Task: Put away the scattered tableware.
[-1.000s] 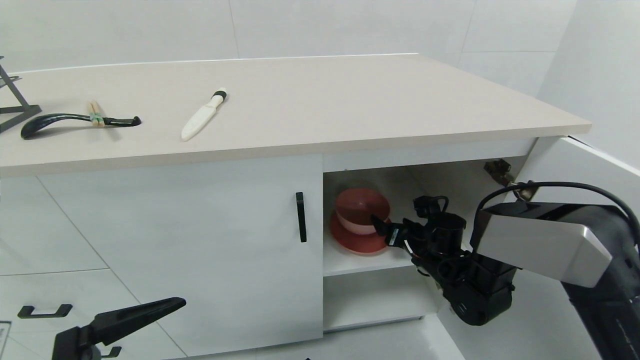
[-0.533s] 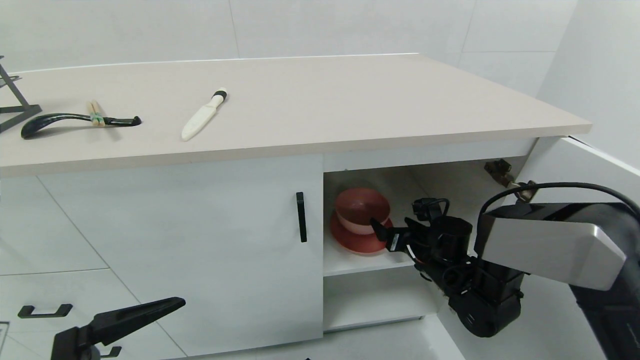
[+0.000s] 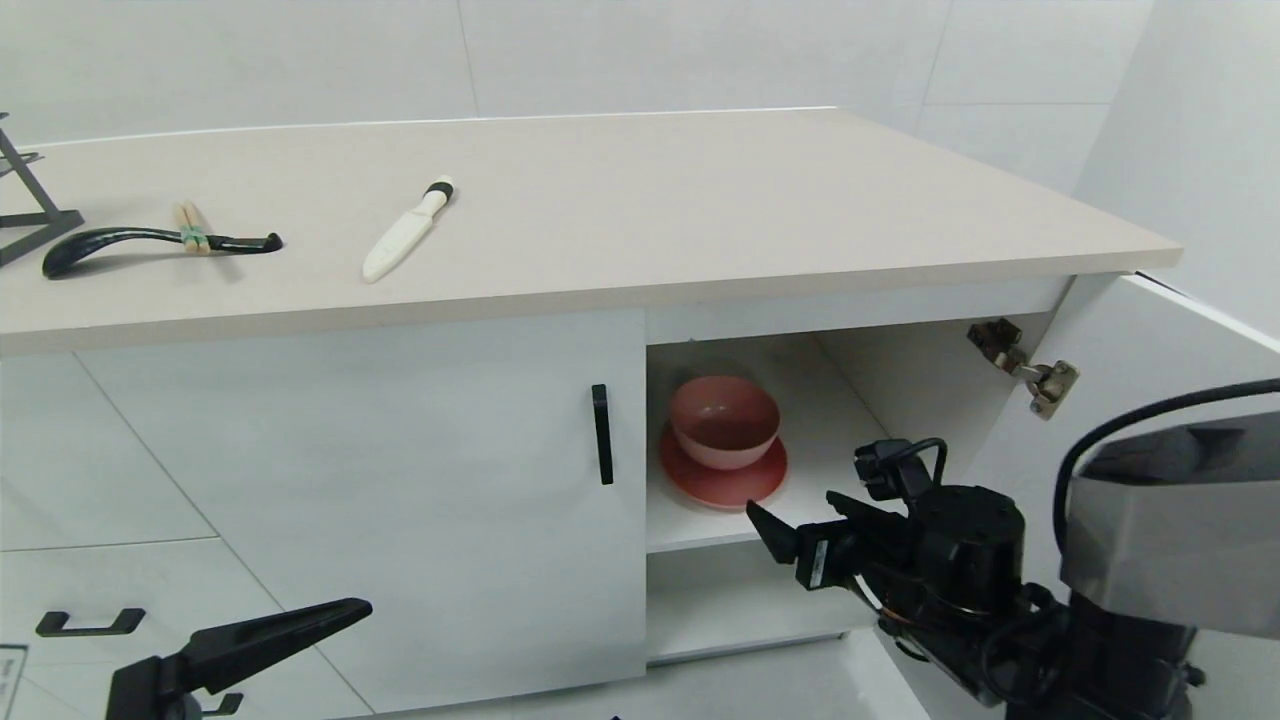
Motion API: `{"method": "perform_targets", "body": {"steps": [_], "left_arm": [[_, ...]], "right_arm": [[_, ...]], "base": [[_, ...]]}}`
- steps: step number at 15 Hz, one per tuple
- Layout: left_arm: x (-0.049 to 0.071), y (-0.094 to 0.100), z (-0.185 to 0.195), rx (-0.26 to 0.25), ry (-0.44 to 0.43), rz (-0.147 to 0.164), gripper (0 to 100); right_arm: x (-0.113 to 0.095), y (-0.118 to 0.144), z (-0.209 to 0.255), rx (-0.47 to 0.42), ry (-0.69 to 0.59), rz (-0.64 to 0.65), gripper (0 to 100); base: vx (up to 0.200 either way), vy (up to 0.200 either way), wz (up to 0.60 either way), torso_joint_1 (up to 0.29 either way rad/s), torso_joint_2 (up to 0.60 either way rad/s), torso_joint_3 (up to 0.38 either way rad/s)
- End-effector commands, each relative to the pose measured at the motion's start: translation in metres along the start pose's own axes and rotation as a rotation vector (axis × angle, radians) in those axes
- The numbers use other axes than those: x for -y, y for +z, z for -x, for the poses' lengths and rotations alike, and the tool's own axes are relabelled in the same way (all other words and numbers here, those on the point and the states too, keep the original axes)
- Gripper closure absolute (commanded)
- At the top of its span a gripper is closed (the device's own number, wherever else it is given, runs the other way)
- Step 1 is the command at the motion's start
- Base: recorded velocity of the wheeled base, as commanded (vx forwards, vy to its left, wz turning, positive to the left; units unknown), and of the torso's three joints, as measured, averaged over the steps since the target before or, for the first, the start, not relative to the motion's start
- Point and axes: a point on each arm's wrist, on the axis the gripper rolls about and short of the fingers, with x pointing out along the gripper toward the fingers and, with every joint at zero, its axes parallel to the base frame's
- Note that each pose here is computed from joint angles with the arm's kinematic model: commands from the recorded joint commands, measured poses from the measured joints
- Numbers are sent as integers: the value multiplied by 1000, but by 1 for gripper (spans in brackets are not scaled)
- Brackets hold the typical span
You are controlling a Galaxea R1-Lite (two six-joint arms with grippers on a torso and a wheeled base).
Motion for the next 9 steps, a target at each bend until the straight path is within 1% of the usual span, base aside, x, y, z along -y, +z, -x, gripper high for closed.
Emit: {"method": "perform_targets", "body": {"steps": [1, 3, 6, 8, 9], "left_arm": [[0, -2, 0, -18, -4, 5, 0], [0, -3, -1, -26, -5, 7, 0], [-1, -3, 0, -28, 8, 10, 0], [-2, -2, 1, -15, 31, 8, 0], [-3, 0, 6, 13, 53, 0, 0]], "right_arm": [[-13, 14, 53, 14, 72, -4, 0], [-14, 15, 70, 7, 90, 3, 0], [-24, 16, 99, 12, 165, 20, 0], [-22, 21, 107, 48, 140, 14, 0], [-22, 23, 109, 89, 51, 16, 0]], "base": [[0, 0, 0, 0, 0, 0], [0, 0, 0, 0, 0, 0], [0, 0, 0, 0, 0, 0], [0, 0, 0, 0, 0, 0], [0, 0, 0, 0, 0, 0]]}}
